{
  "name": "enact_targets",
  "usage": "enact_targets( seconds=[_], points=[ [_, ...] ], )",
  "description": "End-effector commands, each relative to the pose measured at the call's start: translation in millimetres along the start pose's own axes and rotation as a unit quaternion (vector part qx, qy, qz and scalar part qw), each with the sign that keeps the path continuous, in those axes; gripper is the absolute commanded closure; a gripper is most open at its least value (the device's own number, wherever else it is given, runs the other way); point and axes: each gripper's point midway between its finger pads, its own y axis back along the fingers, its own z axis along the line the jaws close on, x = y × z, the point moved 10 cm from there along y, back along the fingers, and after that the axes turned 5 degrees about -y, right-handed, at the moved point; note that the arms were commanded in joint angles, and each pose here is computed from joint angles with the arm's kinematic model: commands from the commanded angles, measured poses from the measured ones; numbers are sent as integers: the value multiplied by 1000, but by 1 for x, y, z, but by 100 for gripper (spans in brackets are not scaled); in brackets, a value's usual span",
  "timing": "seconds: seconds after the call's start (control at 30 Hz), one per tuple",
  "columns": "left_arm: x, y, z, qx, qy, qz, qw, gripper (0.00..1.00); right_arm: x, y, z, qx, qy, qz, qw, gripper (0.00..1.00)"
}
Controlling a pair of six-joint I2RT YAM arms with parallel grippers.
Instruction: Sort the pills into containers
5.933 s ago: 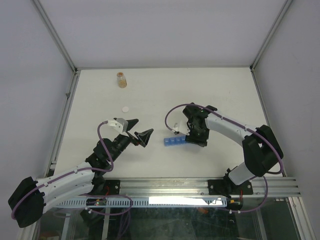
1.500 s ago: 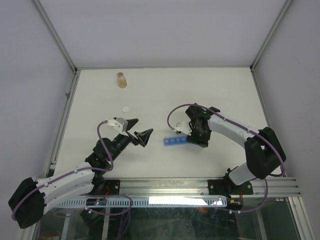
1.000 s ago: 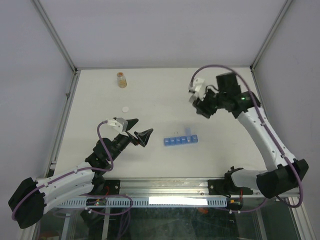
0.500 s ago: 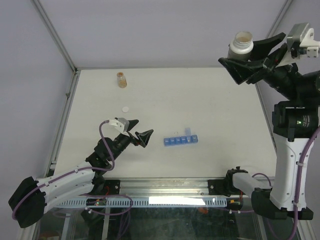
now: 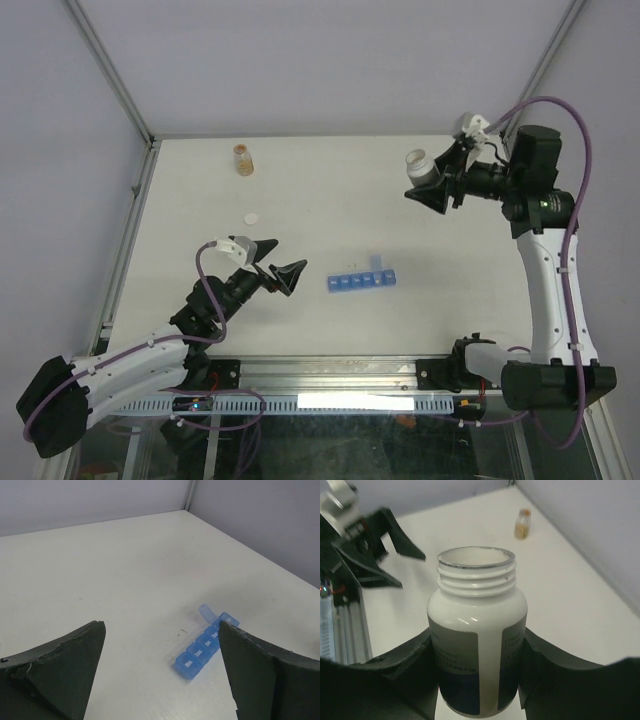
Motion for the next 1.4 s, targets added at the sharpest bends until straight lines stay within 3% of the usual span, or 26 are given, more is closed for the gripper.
enact_targets(
  seconds=[0.0,0.33,0.53,0.77,1.37],
  points=[
    [-14,3,1,5,3,-51,999,1,90,6,-9,-16,2,149,989,100],
    [-13,8,2,3,6,-62,998,1,201,8,-23,-53,22,282,958,100],
    [-13,8,2,5,4,-61,998,1,241,-8,-32,-35,38,381,923,100],
    [-12,8,2,4,4,-61,998,1,262,-24,-35,-56,49,434,898,100],
    [-12,8,2,6,3,-60,998,1,271,-45,-18,-72,101,518,846,100]
  ],
)
